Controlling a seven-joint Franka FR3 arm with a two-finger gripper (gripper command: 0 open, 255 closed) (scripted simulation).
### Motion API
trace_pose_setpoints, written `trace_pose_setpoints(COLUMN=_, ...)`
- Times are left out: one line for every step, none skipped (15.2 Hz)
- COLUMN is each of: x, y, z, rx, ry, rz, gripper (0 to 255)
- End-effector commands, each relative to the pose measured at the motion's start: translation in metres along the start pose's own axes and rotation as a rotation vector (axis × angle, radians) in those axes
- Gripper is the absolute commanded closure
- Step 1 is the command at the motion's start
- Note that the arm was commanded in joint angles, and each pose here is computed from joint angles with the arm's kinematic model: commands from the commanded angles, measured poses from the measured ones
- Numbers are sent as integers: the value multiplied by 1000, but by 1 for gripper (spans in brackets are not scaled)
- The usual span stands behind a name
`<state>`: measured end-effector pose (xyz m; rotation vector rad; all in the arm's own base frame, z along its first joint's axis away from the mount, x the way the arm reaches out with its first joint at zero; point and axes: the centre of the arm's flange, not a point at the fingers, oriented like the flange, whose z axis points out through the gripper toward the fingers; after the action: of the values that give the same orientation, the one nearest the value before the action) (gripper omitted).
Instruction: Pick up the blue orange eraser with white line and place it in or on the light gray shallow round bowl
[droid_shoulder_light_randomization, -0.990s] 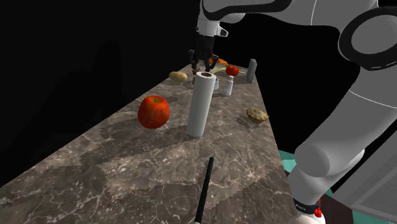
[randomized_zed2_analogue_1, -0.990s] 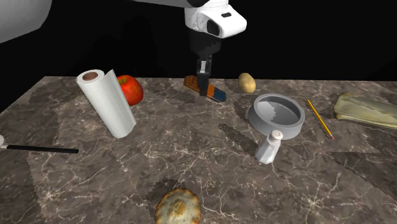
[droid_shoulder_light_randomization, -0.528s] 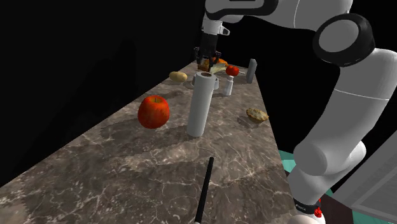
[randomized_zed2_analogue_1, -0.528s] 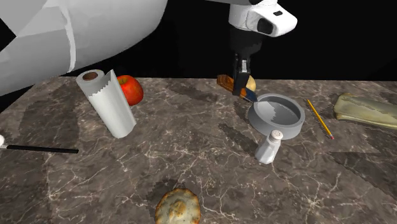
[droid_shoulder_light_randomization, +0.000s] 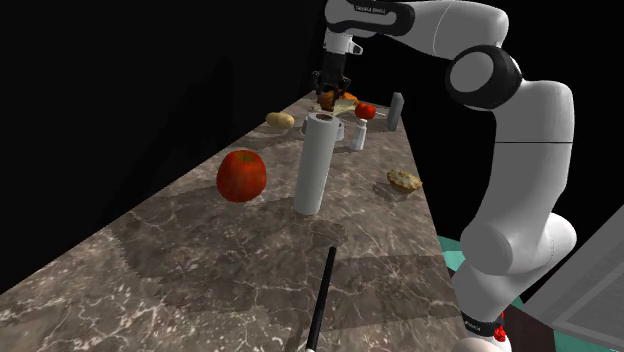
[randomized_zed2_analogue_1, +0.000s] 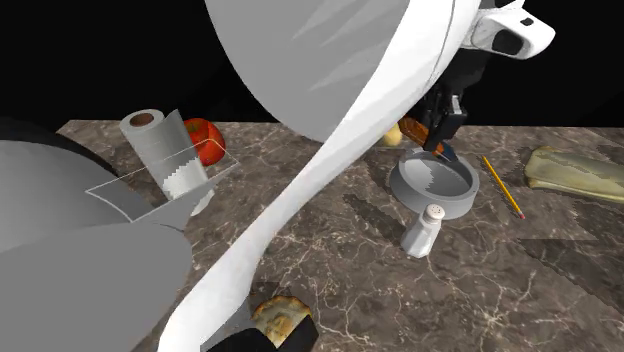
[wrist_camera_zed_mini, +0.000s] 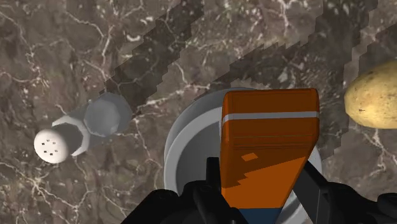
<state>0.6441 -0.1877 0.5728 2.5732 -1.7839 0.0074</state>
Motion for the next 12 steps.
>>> trace_pose_setpoints(x=28, y=-2, z=0, rx=0, ry=0, rz=1, gripper=255)
trace_pose_setpoints(x=41, y=-3, z=0, rx=0, ry=0, rz=1, gripper=255)
trace_pose_setpoints(x=41, y=-3, z=5, rx=0, ry=0, rz=1, gripper=255)
trace_pose_setpoints(x=41, y=-3, z=10, rx=0, ry=0, rz=1, gripper=255)
trace_pose_setpoints(x=41, y=-3, z=15, rx=0, ry=0, rz=1, gripper=255)
trace_pose_setpoints(x=41, y=-3, z=21, rx=0, ry=0, rz=1, gripper=255)
trace_pose_setpoints(x=40, y=-3, z=26, rx=0, ry=0, rz=1, gripper=255)
trace_pose_setpoints(x=40, y=-3, z=31, rx=0, ry=0, rz=1, gripper=255)
trace_pose_setpoints(x=40, y=-3, z=36, rx=0, ry=0, rz=1, gripper=255)
trace_pose_setpoints(x=40, y=-3, z=42, rx=0, ry=0, rz=1, gripper=255)
trace_pose_setpoints(x=40, y=-3, z=47, rx=0, ry=0, rz=1, gripper=255)
trace_pose_setpoints(x=40, y=-3, z=52, rx=0, ry=0, rz=1, gripper=255)
